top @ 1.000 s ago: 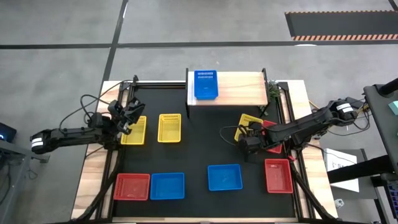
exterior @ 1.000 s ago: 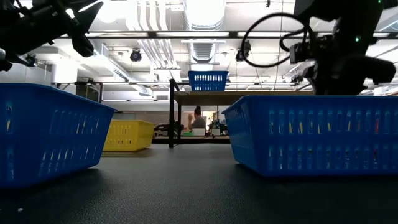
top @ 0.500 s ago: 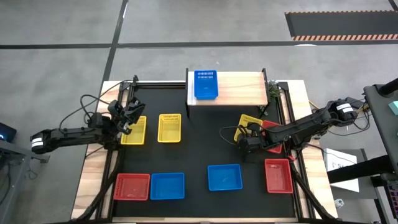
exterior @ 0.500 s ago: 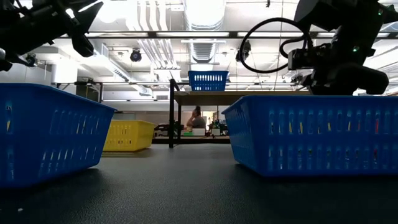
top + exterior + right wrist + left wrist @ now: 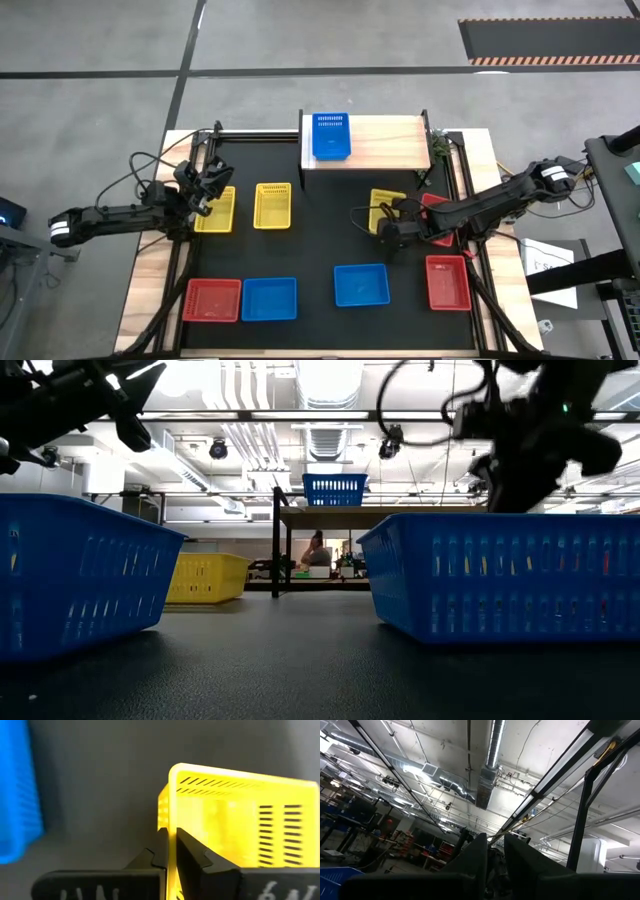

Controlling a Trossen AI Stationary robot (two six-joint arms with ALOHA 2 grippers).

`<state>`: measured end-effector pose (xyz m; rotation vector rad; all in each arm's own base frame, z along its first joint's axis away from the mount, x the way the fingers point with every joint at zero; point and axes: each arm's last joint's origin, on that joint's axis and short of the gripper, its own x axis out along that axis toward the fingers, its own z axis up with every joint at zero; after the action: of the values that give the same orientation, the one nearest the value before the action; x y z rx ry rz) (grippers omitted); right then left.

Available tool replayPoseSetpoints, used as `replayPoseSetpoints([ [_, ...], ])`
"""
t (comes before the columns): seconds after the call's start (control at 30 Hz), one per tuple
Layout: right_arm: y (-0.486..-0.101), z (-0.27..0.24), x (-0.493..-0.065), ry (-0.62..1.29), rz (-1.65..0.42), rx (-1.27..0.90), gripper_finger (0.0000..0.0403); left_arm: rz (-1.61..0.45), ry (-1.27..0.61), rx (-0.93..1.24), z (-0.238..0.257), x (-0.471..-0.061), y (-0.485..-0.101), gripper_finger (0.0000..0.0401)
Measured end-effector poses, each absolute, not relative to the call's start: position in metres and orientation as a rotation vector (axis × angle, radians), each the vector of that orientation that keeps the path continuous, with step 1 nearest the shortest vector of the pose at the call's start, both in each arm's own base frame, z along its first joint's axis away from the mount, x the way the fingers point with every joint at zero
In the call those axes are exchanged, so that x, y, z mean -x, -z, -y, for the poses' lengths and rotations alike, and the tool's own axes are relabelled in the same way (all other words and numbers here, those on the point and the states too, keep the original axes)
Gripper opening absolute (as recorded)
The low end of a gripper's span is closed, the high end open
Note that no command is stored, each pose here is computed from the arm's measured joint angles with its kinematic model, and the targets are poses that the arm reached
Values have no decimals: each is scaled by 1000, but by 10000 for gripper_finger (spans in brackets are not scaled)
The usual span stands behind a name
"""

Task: Stack baskets on shelf by color
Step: Put the right yellow bin on the shelf

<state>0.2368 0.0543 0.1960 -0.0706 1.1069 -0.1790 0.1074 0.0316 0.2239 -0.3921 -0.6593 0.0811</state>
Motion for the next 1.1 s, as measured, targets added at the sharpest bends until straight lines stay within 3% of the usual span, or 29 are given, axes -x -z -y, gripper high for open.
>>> replayPoseSetpoints([
  [0.7, -315, -111, -249, -27, -876, 323, 11, 657, -84, 385, -32, -108, -224, 50],
  [1.1, -347, -80, -244, 273, -924, 481, 11, 658, -85, 382, -32, -107, -224, 50],
])
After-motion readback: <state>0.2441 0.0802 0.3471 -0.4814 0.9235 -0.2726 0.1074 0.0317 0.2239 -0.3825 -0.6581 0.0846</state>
